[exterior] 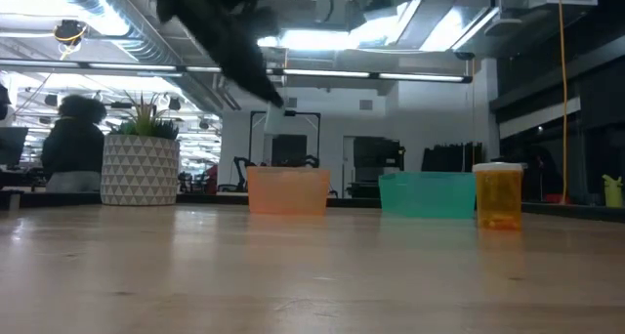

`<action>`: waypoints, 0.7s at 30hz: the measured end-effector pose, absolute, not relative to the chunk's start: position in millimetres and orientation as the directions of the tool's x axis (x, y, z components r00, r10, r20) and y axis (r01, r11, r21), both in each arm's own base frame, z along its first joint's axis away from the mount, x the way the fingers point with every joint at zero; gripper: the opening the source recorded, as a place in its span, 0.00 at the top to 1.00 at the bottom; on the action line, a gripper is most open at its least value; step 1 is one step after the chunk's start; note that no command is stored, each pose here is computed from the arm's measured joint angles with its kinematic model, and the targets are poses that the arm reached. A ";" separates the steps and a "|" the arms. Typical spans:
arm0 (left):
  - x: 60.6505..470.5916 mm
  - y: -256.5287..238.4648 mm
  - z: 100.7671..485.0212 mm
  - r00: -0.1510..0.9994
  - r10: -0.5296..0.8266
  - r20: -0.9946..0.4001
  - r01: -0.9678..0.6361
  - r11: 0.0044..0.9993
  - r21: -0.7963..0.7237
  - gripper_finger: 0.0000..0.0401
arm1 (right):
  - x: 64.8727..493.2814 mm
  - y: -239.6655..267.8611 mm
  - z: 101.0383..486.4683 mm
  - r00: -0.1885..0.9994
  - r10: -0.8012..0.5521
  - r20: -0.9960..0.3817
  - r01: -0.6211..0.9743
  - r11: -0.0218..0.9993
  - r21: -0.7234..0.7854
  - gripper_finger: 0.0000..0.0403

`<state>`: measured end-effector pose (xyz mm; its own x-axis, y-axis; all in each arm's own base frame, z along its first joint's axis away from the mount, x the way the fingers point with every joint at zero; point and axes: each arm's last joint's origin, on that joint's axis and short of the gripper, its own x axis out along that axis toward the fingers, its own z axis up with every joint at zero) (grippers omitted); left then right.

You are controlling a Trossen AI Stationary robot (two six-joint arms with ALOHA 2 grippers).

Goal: Pick and place medicine bottles into bin by pill shape (circle, oval)
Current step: Put the small blue pill bottle into the orange bin

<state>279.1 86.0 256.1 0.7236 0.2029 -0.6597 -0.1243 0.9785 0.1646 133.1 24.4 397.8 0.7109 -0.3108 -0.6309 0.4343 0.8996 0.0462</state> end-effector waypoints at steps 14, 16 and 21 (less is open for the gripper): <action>247.7 119.3 190.1 0.782 0.276 -0.559 -0.252 0.960 0.122 0.75 | 133.0 24.2 397.8 0.710 -0.318 -0.629 0.481 0.871 0.103 0.28; 245.3 121.4 187.7 0.782 0.277 -0.558 -0.256 0.959 0.117 0.75 | 133.1 24.2 397.9 0.711 -0.317 -0.628 0.481 0.871 0.104 0.28; 246.9 123.8 180.8 0.792 0.249 -0.558 -0.236 0.967 0.098 0.75 | 133.4 24.3 398.3 0.714 -0.318 -0.624 0.494 0.860 0.127 0.28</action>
<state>246.9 123.8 180.8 0.7916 0.2493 -0.5579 -0.2357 0.9669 0.0976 133.4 24.3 398.3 0.7137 -0.3177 -0.6243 0.4943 0.8599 0.1275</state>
